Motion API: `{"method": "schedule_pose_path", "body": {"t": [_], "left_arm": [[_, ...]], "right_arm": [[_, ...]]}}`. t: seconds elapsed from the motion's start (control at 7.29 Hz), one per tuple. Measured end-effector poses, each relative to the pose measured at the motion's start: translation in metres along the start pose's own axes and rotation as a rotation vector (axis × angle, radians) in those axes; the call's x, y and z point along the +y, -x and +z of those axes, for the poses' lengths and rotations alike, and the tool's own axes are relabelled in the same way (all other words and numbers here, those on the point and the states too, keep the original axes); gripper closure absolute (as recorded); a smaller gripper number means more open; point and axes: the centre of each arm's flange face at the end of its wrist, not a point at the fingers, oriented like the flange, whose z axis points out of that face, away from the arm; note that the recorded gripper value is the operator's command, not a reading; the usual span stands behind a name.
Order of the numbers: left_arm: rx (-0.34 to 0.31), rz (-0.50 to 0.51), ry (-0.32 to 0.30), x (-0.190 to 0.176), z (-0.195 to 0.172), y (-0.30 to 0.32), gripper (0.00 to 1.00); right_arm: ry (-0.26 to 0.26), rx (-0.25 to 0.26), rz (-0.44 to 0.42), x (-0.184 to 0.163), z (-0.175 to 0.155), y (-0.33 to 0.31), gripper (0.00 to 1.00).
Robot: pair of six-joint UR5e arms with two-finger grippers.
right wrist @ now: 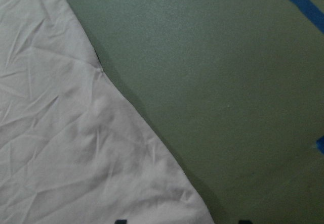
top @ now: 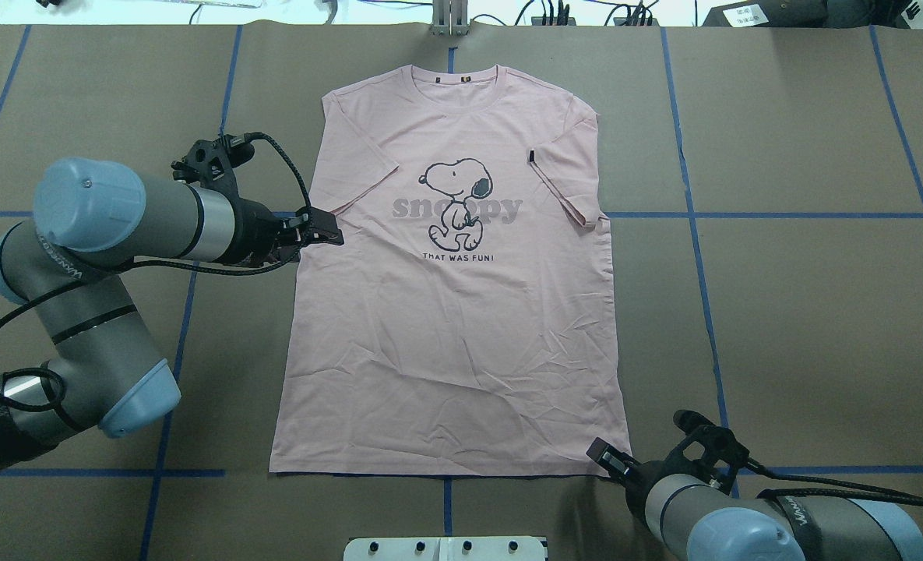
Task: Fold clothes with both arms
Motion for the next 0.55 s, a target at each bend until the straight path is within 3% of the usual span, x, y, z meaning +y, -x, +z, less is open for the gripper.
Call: {"method": "schedule_pose_path", "body": {"t": [0.14, 0.27, 0.41, 0.55], "left_arm": [[0.002, -0.001, 0.0, -0.0001, 0.0, -0.0011, 0.2], [0.004, -0.001, 0.001, 0.0, -0.0002, -0.0023, 0.2], [0.005, -0.001, 0.001, 0.0, -0.0002, -0.003, 0.2], [0.005, -0.001, 0.001, 0.0, -0.0004, -0.0034, 0.2]], "right_arm": [[-0.003, 0.007, -0.002, 0.0002, 0.0008, -0.0009, 0.45], [-0.004, 0.011, -0.004, 0.0006, 0.0013, -0.0015, 0.54], [-0.004, 0.013, -0.005, 0.0012, 0.0014, -0.0019, 0.83], [-0.003, 0.013, -0.005, 0.0016, 0.0014, -0.0019, 1.0]]}}
